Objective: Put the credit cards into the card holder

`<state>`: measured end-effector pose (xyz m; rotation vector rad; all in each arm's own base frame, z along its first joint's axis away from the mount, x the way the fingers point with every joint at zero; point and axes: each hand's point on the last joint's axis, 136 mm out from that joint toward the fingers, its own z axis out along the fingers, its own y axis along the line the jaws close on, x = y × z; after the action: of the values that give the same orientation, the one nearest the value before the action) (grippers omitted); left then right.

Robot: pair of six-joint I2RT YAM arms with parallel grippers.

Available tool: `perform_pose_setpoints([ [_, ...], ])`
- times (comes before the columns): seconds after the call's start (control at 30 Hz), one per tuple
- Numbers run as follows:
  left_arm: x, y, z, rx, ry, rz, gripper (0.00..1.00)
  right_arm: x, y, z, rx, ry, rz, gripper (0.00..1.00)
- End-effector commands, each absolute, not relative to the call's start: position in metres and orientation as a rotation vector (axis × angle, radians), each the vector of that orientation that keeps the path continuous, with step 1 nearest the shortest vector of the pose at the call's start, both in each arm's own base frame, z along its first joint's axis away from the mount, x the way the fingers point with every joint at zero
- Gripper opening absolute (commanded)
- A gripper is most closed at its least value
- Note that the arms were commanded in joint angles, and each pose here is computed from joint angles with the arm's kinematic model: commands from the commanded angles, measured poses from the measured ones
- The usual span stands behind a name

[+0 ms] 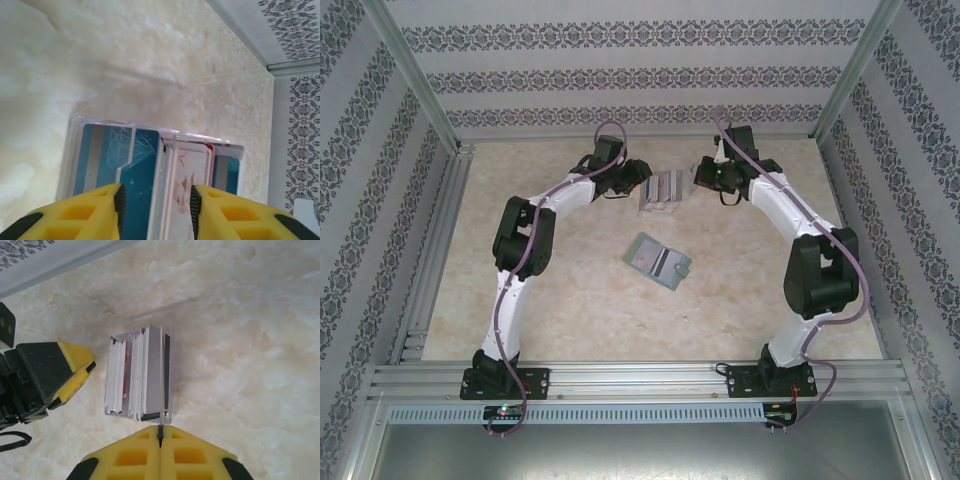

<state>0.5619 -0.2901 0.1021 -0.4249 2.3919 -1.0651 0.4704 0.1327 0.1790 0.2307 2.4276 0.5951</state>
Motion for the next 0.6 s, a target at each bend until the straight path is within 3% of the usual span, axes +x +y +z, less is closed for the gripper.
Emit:
perform_pose_setpoints([
  [0.0,0.544,-0.283,0.140,-0.292,2.388,-1.024,0.41,0.460,0.141,0.205,0.198,2.367,0.731,0.02],
  [0.3,0.455,-0.261,0.123,-0.030,2.491,-0.980,0.41,0.402,0.171,0.211,0.088,2.351,1.050,0.03],
  [0.57,0.399,-0.261,0.090,0.103,2.564,-1.103,0.40,0.345,0.186,0.167,0.124,2.418,1.247,0.02],
])
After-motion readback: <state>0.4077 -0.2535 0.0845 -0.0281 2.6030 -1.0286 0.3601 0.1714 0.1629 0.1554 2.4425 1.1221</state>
